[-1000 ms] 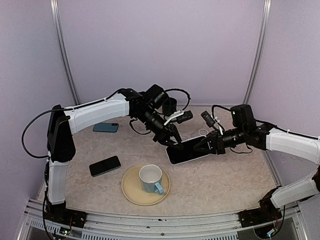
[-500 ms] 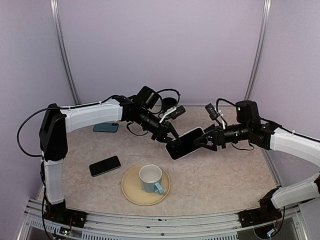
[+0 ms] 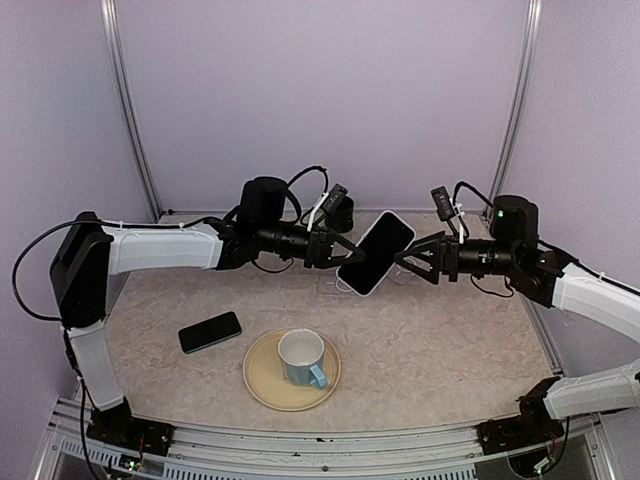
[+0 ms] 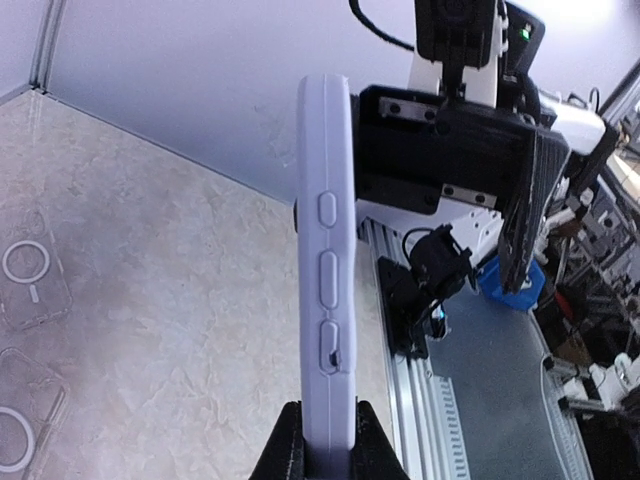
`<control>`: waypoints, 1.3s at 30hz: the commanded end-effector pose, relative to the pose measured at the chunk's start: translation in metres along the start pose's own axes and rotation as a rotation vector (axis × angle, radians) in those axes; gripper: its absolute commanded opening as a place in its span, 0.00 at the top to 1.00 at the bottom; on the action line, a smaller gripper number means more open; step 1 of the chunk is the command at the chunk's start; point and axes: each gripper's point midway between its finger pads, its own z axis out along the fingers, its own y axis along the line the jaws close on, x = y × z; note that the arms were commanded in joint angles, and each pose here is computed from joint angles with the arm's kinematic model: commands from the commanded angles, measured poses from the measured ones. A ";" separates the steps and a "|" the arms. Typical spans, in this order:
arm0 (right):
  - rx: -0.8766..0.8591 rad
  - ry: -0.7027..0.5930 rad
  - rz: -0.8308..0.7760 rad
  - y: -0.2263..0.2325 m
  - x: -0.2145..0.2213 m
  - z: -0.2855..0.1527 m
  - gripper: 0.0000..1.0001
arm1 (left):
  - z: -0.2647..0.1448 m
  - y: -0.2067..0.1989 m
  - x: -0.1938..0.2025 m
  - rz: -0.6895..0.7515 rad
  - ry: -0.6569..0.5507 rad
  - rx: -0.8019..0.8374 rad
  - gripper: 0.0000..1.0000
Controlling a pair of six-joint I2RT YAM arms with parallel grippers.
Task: Put the phone into the phone case
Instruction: Pass from the right arm to the left, then pass from the left arm to the right
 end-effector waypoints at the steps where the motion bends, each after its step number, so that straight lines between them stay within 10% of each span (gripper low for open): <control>1: 0.005 -0.094 0.028 -0.001 -0.016 -0.004 0.08 | -0.024 -0.034 -0.071 0.065 -0.298 0.044 1.00; 18: -0.062 -0.163 0.104 0.002 -0.022 0.000 0.19 | -0.034 -0.059 -0.073 -0.038 -0.623 0.097 1.00; 39: -0.154 -0.119 0.107 0.009 -0.022 0.021 0.62 | -0.012 -0.039 -0.052 -0.182 -0.696 0.094 1.00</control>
